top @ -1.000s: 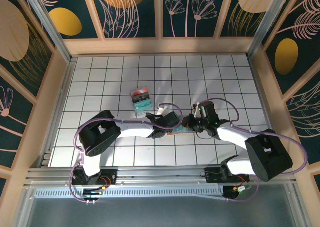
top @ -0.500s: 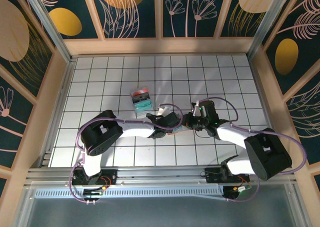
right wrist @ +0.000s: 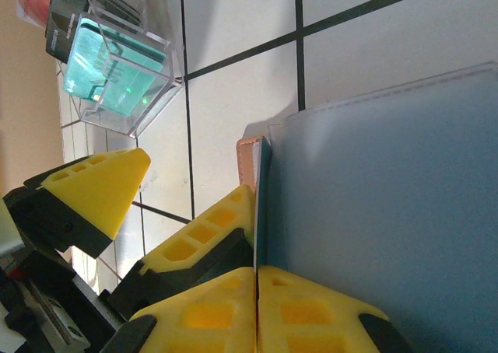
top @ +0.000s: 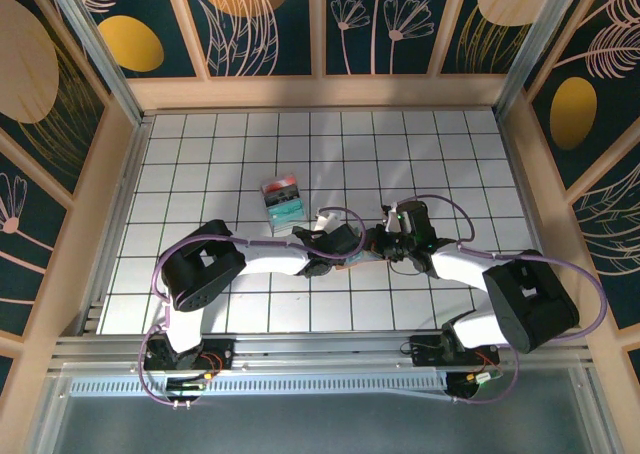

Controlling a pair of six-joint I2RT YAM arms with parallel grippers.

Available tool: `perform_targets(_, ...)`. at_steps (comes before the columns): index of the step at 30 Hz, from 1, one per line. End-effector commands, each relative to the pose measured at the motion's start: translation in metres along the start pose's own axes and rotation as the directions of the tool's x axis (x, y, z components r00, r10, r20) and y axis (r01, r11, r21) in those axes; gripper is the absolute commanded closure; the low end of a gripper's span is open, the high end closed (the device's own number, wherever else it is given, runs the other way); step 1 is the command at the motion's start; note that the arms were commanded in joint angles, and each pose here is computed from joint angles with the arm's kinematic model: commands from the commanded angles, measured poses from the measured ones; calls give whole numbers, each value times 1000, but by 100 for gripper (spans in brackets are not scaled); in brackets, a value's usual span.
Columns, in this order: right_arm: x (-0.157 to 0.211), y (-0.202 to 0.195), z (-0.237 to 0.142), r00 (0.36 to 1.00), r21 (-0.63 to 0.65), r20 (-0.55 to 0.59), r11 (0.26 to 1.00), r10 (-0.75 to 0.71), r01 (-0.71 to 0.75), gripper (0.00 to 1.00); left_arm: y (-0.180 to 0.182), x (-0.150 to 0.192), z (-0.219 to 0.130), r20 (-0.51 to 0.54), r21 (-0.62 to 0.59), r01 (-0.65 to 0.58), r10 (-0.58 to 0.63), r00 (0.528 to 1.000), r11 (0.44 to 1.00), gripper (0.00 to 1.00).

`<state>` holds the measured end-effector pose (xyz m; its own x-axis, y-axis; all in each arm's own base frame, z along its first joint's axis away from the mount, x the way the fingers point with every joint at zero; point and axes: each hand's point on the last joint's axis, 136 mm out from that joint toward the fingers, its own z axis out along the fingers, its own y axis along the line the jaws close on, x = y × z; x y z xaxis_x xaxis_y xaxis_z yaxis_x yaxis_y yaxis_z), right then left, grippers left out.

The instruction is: Take the credit cards out of the card holder

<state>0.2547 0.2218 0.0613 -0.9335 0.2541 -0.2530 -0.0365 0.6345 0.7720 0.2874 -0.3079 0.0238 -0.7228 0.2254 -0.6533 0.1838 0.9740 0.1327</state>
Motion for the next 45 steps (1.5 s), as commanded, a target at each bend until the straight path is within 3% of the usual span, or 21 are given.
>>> perform_targets(1, -7, 11, -7, 999, -37, 31, 999, -35, 36, 92, 6, 26, 9, -74, -3, -40, 39, 997, 999, 1)
perform_targets(20, -21, -15, -37, 990, 120, 136, 992, -41, 25, 100, 9, 31, 10, -87, -13, -40, 39, 995, 999, 1)
perform_targets(31, -36, -13, -66, 966, 150, 245, 987, -87, 51, 100, 4, -1, -11, -20, 30, 11, -10, 1000, 999, 1)
perform_targets(38, -43, 6, -81, 940, 92, 318, 991, -126, 101, 100, -3, -44, -47, 54, 167, 113, -123, 991, 979, 1)
perform_targets(45, -43, 42, -91, 917, -91, 375, 978, -139, 185, 100, -11, -94, -99, 102, 449, 231, -306, 947, 863, 2)
